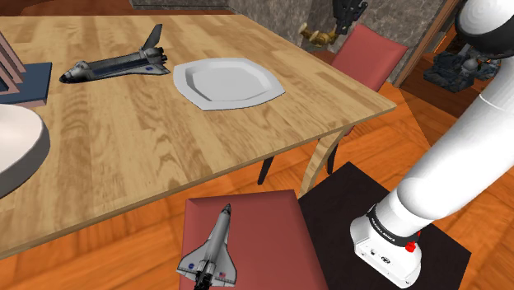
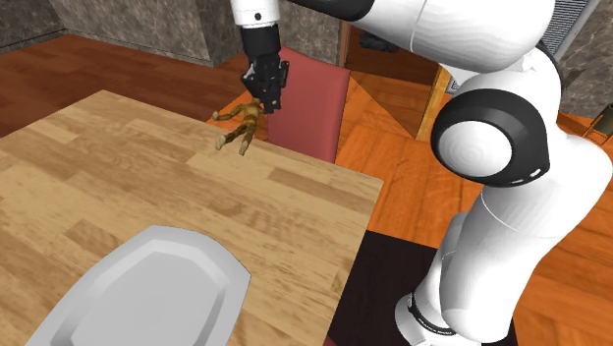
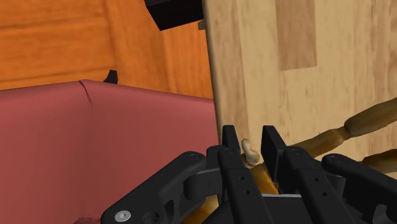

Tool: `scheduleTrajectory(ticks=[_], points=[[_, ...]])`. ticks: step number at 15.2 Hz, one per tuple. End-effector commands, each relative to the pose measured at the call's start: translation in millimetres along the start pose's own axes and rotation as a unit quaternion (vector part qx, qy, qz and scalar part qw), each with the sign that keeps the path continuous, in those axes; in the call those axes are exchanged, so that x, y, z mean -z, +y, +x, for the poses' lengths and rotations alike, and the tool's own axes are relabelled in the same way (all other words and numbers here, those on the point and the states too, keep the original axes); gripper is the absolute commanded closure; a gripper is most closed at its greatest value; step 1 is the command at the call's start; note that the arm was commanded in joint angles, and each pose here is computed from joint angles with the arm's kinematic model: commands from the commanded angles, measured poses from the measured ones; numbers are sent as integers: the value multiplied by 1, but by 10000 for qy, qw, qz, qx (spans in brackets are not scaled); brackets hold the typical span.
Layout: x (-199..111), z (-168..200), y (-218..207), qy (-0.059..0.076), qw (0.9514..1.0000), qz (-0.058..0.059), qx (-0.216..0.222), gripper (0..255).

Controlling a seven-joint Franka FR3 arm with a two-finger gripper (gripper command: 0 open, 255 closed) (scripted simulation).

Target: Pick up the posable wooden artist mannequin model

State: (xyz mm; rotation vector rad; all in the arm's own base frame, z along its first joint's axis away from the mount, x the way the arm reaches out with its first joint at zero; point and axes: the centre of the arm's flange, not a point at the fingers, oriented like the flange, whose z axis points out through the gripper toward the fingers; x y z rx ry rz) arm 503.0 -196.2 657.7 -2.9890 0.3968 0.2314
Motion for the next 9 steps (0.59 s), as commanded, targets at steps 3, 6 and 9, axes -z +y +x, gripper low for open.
scheduleTrajectory(ticks=[3, 6, 9], points=[[22, -4, -3, 0, 10000, 0, 1, 255], [38, -7, -4, 0, 10000, 0, 1, 255], [43, -8, -5, 0, 10000, 0, 1, 255]])
